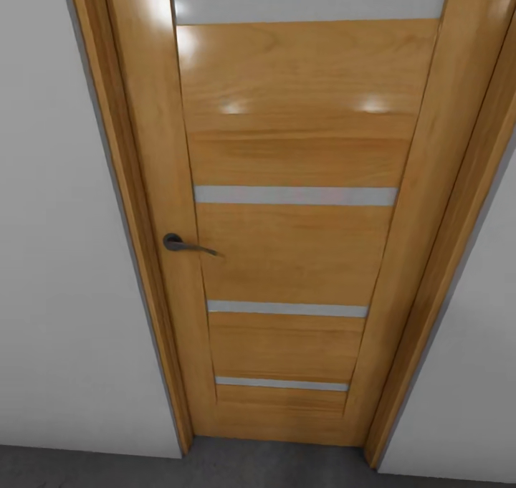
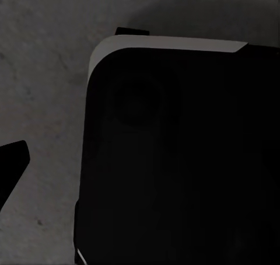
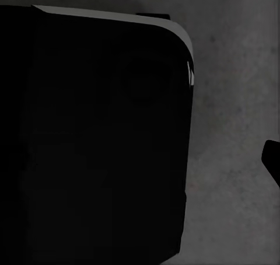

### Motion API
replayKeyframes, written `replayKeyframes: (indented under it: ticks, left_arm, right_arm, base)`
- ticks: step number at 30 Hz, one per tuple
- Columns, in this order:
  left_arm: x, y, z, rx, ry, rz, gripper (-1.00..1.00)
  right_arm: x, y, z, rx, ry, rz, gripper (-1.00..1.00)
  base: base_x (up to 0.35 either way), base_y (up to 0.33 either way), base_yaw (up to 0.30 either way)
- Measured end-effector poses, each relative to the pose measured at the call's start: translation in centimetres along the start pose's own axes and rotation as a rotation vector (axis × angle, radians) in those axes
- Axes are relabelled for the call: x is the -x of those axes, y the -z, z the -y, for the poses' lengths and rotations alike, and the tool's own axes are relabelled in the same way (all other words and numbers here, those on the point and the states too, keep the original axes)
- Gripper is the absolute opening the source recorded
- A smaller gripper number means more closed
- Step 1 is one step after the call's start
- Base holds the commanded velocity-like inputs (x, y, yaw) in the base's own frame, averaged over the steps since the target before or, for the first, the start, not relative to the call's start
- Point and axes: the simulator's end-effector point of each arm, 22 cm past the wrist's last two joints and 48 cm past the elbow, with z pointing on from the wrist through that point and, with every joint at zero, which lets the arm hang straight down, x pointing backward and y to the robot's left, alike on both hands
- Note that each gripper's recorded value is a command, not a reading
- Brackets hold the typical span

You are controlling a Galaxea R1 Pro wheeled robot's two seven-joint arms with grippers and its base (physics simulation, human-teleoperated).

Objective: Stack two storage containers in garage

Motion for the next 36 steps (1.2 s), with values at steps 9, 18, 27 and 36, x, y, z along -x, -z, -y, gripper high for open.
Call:
replayKeyframes:
  ticks: [9, 18, 27, 36]
  left_arm:
    - [0.06, 0.0, -0.01, 0.001, 0.0, 0.003, 1.0]
    - [0.07, 0.0, -0.02, 0.001, 0.001, 0.003, 1.0]
    - [0.08, 0.0, -0.02, 0.001, 0.0, 0.003, 1.0]
    - [0.07, 0.0, 0.08, -0.001, 0.0, 0.003, 1.0]
  right_arm:
    - [0.0, 0.0, 0.0, 0.0, 0.0, 0.0, 1.0]
    - [0.06, 0.0, 0.0, 0.0, 0.001, 0.002, 1.0]
    - [0.05, 0.0, -0.01, 0.0, 0.003, 0.002, 1.0]
    - [0.07, 0.0, -0.01, 0.0, 0.003, 0.003, 1.0]
  base:
    - [0.029, -0.016, 0.0]
    - [0.043, -0.03, 0.0]
    - [0.0, 0.0, 0.0]
    - [0.0, 0.0, 0.0]
